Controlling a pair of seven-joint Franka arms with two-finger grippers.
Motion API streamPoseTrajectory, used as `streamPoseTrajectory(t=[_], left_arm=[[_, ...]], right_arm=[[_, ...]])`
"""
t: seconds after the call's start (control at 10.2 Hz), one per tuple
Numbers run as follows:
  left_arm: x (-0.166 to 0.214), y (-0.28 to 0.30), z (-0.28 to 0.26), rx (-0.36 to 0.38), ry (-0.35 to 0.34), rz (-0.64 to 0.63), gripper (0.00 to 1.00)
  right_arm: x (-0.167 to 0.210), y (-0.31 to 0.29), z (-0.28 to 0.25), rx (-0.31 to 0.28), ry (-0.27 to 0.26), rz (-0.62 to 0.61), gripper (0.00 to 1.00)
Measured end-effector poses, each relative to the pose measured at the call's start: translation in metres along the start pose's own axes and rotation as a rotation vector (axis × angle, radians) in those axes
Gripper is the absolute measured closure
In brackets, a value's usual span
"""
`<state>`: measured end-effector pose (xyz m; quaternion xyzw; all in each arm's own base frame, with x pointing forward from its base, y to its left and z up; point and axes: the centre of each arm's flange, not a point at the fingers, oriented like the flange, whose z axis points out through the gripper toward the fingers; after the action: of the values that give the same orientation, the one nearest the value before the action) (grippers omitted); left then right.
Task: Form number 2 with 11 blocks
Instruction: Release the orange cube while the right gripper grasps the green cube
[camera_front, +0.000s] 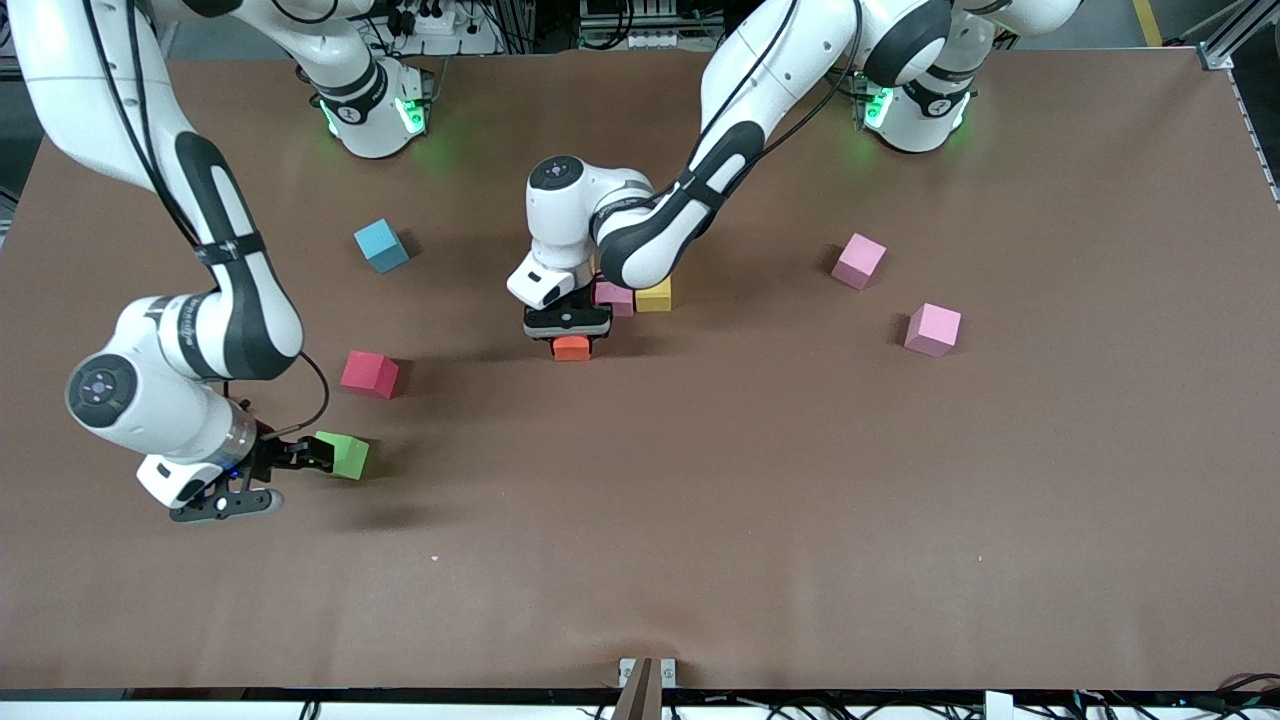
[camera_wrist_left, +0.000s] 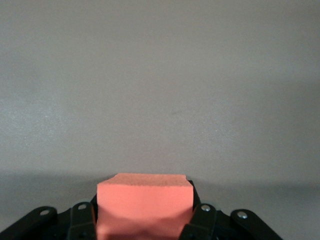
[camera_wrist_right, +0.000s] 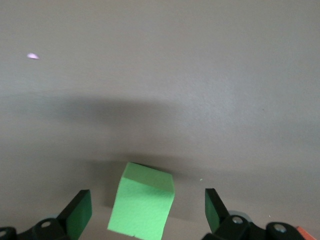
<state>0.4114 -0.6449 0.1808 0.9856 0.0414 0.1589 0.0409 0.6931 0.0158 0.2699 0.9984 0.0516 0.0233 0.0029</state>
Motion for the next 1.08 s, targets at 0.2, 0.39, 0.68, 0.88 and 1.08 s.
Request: streamPoseTrajectory(t=[0.2,0.39,0.68,0.88,1.08], left_arm=[[-0.003,0.000,-0.001,0.003,-0.002,0.004,0.40],[-0.005,0.000,-0.002,0.009,-0.003,0.007,0.40],[-0.009,0.001,-0.003,0.017,-0.009,0.011,0.40],[-0.012,0.000,-0.001,0.026,-0.014,0.015,0.29],[-0.015,-0.002,0.003,0.034,-0.020,0.016,0.02]], right_arm=[[-0.003,-0.001,0.022,-0.005,-0.033,0.075,0.00],[-0.006,0.001,0.034,-0.007,-0.037,0.094,0.00],[-0.020,0.000,0.063,-0.005,0.001,0.111,0.00],[-0.023,-0.001,0.068,-0.004,-0.007,0.122,0.00],[-0.024,-0.002,0.068,-0.003,-0.007,0.130,0.00]])
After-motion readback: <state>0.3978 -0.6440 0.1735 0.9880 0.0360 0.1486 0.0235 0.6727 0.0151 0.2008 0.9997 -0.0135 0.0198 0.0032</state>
